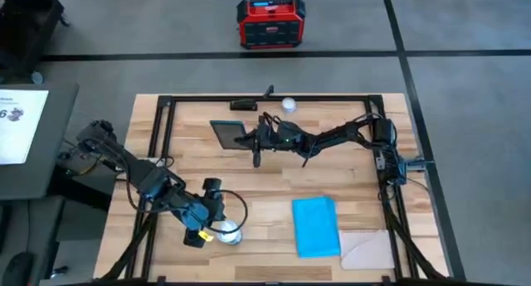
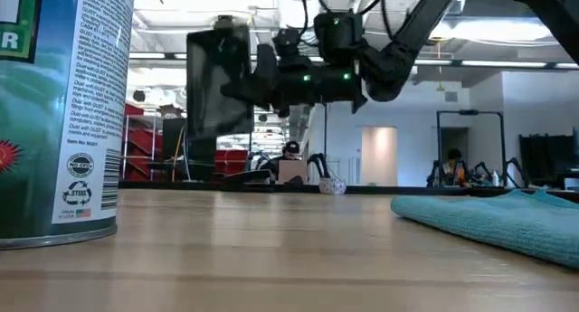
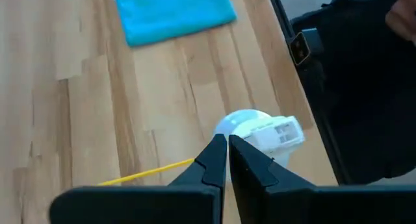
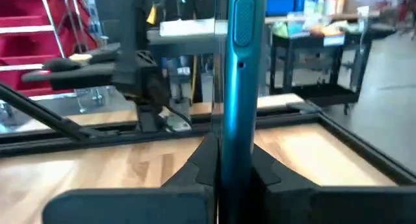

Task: Apply microfiber cloth
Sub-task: Spray the front of the black tablet using the spray can

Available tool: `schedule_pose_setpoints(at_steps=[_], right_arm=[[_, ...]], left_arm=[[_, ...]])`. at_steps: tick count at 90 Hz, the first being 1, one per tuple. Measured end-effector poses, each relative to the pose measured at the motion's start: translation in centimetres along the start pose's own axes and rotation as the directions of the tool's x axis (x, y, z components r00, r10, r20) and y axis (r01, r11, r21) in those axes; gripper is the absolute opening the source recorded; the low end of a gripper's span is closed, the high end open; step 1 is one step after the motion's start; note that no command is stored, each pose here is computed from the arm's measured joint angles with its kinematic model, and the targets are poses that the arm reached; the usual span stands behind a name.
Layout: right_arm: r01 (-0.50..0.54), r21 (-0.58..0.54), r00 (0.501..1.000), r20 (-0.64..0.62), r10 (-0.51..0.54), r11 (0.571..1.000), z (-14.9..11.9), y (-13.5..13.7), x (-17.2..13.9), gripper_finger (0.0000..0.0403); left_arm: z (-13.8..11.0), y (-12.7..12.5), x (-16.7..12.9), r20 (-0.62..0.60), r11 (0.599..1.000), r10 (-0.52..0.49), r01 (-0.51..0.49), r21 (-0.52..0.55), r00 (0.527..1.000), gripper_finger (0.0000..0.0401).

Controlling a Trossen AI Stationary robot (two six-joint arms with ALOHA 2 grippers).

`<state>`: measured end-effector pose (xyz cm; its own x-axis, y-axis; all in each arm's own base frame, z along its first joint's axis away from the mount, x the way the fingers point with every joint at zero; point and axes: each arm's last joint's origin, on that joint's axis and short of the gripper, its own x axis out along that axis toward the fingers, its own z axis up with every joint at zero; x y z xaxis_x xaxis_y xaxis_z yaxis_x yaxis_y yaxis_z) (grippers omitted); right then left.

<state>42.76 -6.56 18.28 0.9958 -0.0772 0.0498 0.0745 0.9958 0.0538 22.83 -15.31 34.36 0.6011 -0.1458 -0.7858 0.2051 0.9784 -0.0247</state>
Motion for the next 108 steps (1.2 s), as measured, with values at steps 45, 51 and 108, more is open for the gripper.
schedule_pose_setpoints(at_steps=[45, 51, 108], right_arm=[[-0.026, 0.052, 0.999, -0.022, 0.027, 0.998, 0.5, 2.9, -3.4, 0.0009], [-0.035, 0.056, 0.999, -0.018, 0.036, 0.998, 0.6, 2.8, -3.4, 0.0009], [-0.086, 0.044, 0.996, -0.02, 0.087, 0.995, 1.5, 3.0, -2.6, 0.0009]], left_arm=[[0.0, -0.2, 0.0, 0.006, 1.0, 0.0, 0.0, -0.017, 1.0, 0.0], [0.0, -0.2, 0.0, 0.004, 1.0, 0.001, -0.001, -0.017, 1.0, 0.0], [0.0, 0.6, 0.2, -0.016, 0.999, 0.027, -0.027, -0.03, 1.0, 0.0]])
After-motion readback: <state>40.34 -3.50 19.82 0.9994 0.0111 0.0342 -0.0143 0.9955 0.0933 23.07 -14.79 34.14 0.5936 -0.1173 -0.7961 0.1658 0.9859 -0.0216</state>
